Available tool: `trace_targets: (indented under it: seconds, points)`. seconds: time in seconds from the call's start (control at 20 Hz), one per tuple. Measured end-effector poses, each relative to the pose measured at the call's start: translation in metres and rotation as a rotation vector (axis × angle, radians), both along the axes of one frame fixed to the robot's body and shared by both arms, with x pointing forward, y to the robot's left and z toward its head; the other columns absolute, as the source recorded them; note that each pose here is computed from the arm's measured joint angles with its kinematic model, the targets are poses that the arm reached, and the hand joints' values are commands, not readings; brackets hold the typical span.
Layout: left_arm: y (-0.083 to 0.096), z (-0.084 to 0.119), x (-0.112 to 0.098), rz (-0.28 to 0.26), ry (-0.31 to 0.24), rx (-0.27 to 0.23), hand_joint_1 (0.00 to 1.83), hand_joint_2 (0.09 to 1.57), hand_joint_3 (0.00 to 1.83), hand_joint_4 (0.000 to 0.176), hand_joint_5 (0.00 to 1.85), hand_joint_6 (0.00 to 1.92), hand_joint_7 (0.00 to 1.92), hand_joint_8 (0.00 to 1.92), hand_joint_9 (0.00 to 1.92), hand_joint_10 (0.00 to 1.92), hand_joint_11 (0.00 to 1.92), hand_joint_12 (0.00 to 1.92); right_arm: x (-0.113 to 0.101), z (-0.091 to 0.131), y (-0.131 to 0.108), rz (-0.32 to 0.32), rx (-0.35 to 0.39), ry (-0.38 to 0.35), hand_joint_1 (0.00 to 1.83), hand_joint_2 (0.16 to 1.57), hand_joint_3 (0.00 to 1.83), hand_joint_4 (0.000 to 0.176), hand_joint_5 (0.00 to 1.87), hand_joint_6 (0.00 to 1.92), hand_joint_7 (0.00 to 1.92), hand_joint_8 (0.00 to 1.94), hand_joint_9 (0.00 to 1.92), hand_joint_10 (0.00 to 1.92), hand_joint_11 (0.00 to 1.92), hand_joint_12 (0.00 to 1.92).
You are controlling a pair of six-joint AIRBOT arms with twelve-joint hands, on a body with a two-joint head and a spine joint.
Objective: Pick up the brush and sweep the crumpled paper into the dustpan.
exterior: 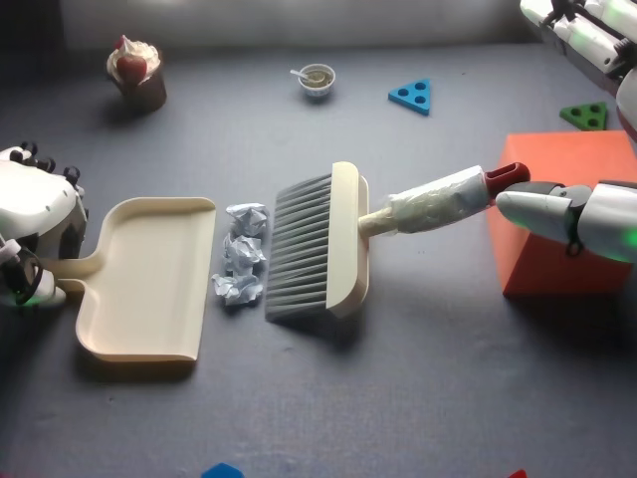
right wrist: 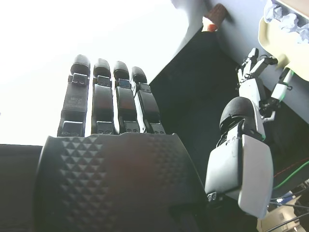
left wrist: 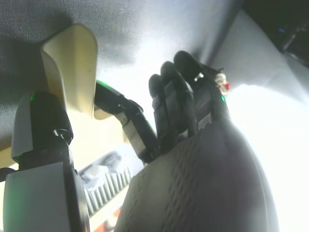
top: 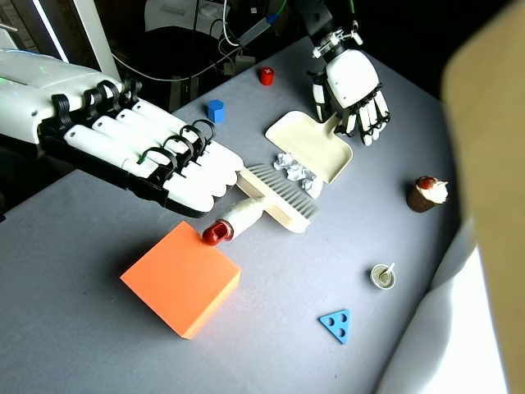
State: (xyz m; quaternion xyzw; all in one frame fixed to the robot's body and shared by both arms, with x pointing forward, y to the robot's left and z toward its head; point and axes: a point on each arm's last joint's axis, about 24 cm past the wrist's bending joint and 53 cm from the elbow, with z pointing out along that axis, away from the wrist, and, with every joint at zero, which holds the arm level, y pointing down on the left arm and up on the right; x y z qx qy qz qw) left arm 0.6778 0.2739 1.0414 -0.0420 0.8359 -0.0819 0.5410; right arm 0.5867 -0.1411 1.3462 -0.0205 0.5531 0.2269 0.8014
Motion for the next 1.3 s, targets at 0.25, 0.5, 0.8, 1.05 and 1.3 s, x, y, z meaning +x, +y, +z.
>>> trace_targets:
  seconds: [0.25,0.5,0.8,1.05,1.3]
  points:
    - [-0.004,0.008,0.018,-0.020,-0.024,0.004,1.07,1.11,0.00,0.047,1.01,0.93,0.40,0.00,0.33,0.01,0.02,0.77,-0.017,-0.020,0.008,0.005,-0.089,-0.021,0.10,0.98,0.00,0.000,0.14,0.01,0.17,0.01,0.16,0.01,0.18,0.02]
    - [-0.015,0.012,0.024,-0.048,-0.026,-0.008,1.08,1.10,0.00,0.028,1.02,0.92,0.42,0.00,0.36,0.00,0.00,0.77,-0.031,-0.015,0.042,0.077,-0.063,-0.096,0.58,0.87,0.00,0.000,0.10,0.00,0.17,0.01,0.19,0.01,0.21,0.02]
    - [-0.017,0.020,0.029,-0.047,-0.042,-0.016,1.08,1.12,0.00,0.022,0.99,0.97,0.39,0.00,0.33,0.00,0.00,0.76,-0.029,-0.054,0.062,0.012,-0.152,-0.089,0.95,0.82,0.00,0.000,0.05,0.01,0.14,0.00,0.17,0.01,0.22,0.02]
    - [-0.019,0.024,0.032,-0.047,-0.052,-0.024,1.07,1.12,0.00,0.023,0.98,0.98,0.41,0.00,0.35,0.00,0.00,0.77,-0.024,-0.052,0.063,-0.007,-0.118,-0.101,1.03,0.87,0.02,0.000,0.12,0.01,0.19,0.01,0.21,0.00,0.27,0.03]
    - [-0.020,0.025,0.033,-0.049,-0.054,-0.025,1.09,1.11,0.00,0.000,1.01,0.93,0.41,0.00,0.36,0.00,0.01,0.79,-0.004,-0.073,0.066,-0.028,-0.112,-0.037,1.08,0.92,0.02,0.000,0.13,0.01,0.15,0.00,0.14,0.00,0.21,0.00]
